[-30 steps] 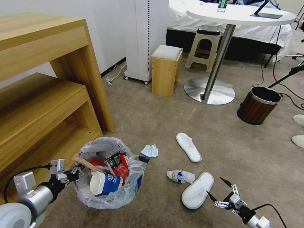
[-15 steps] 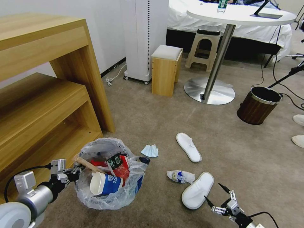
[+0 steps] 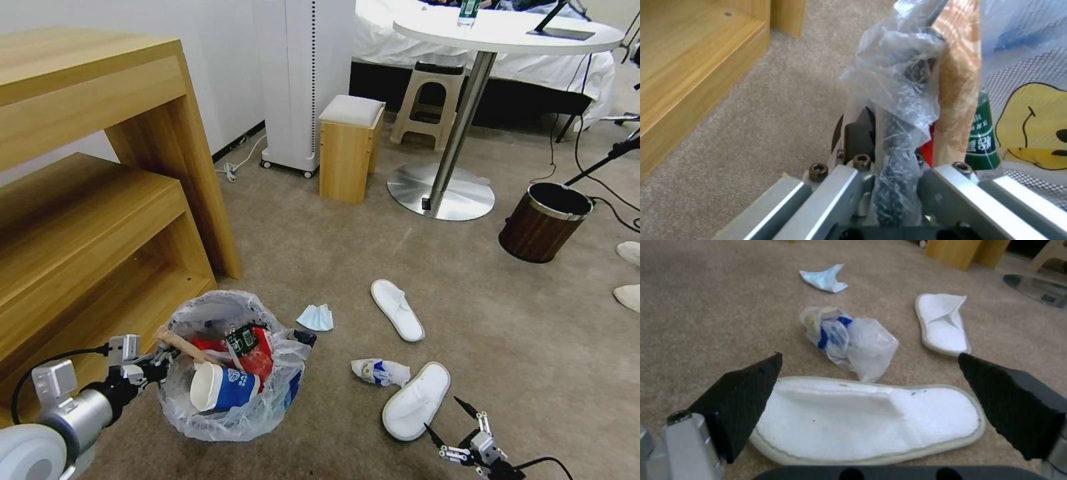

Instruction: Pick up the trash bin and place the garbage on the floor into it.

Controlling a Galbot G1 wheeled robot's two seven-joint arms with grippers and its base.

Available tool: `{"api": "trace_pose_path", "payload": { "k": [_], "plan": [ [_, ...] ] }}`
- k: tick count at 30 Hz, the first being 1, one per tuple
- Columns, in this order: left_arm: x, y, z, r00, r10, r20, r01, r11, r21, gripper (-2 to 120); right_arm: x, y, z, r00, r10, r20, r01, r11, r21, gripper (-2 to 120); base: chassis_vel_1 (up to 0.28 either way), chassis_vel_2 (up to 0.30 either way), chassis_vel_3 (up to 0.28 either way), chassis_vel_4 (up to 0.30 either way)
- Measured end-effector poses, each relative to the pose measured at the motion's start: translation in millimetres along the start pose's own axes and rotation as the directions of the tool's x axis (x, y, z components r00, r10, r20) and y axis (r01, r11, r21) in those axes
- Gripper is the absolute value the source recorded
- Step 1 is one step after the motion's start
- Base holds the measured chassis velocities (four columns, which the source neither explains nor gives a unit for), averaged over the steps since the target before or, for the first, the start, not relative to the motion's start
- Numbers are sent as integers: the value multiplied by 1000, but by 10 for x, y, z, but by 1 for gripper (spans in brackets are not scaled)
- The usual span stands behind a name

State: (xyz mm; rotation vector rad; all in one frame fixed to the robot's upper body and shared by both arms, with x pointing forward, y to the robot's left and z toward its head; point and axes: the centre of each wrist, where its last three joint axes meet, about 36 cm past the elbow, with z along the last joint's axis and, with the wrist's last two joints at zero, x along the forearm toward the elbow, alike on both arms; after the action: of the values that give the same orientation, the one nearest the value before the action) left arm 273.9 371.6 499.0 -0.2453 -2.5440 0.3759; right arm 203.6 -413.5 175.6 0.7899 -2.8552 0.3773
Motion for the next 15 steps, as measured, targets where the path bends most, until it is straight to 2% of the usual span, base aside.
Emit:
{"api": "trace_pose_path", "payload": {
  "k": [11, 15],
  "plan": [
    [-22, 22, -45, 1000, 7, 2, -7, 1000, -2, 0, -64, 77, 72, 999, -31, -10, 31, 1000, 3, 100, 0, 0, 0, 0],
    [-24, 39, -46, 1000, 5, -3, -5, 1000, -2, 0, -72, 185, 112, 1000, -28, -14, 28, 1000, -13, 100, 0, 0, 0, 0]
  ]
}}
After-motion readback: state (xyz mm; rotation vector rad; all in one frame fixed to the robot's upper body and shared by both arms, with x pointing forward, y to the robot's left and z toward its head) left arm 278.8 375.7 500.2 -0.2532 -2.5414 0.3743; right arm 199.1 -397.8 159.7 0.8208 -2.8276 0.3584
